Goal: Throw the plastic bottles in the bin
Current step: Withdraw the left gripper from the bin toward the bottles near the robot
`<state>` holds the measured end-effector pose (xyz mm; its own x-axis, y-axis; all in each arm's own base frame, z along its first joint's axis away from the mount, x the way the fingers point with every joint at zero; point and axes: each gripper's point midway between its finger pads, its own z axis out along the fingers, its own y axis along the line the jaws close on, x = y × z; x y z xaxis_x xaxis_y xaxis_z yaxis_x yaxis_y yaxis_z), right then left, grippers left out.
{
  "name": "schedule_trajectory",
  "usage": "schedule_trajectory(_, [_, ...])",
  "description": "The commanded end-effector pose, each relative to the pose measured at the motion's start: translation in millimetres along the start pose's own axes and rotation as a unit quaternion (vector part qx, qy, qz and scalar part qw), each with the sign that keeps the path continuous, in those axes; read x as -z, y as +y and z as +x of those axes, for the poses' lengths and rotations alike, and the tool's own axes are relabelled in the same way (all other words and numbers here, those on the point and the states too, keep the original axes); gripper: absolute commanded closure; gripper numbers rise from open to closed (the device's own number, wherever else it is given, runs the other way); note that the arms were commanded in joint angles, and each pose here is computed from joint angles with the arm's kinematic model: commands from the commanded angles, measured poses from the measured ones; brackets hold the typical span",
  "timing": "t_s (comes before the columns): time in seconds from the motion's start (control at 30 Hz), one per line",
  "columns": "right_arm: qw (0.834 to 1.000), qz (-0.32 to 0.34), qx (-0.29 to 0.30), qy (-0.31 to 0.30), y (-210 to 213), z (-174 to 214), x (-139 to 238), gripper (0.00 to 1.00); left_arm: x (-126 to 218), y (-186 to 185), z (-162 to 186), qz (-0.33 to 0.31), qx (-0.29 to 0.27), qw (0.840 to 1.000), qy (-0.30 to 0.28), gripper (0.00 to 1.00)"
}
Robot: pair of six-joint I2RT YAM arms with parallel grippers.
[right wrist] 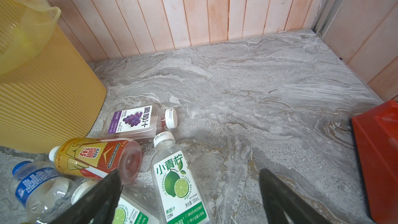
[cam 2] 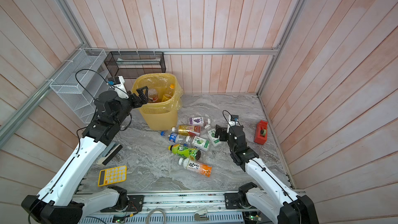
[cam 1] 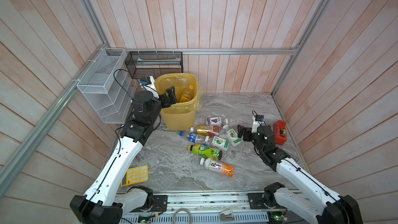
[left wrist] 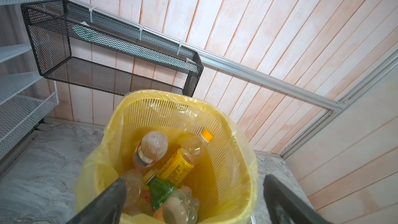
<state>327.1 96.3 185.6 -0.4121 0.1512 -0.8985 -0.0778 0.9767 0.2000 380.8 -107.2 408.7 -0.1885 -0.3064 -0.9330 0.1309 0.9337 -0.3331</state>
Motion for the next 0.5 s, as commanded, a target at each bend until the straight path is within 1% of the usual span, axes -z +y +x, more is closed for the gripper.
schedule_trajectory(0.0, [1.0, 0.005, 0.002, 0.01, -2.4, 4.6, -1.9, 0.01, 3.1, 4.4, 21.1, -0.031, -0.041, 0.999, 0.007, 0.0])
schedule_trajectory(0.23, [1.0, -0.016, 0.003, 0.025, 4.4, 12.1, -3.7, 0.01, 22.8, -13.6, 51.0, -0.001, -0.066, 0.998, 0.0, 0.0])
schedule_trajectory(0.3, [0.999, -0.015, 0.004, 0.03, 4.0, 14.7, -4.6, 0.01, 26.5, -18.7, 62.4, 0.008, -0.077, 0.997, 0.01, 0.0])
schedule_trajectory(0.37, [0.999, -0.018, 0.004, 0.032, 5.0, 15.6, -5.2, 0.01, 27.9, -17.7, 76.3, 0.004, -0.083, 0.996, 0.026, 0.0])
schedule_trajectory(0.47, [0.999, -0.025, 0.004, 0.038, 7.6, 18.4, -6.5, 0.01, 29.6, -10.2, 95.0, -0.007, -0.069, 0.996, 0.049, 0.0])
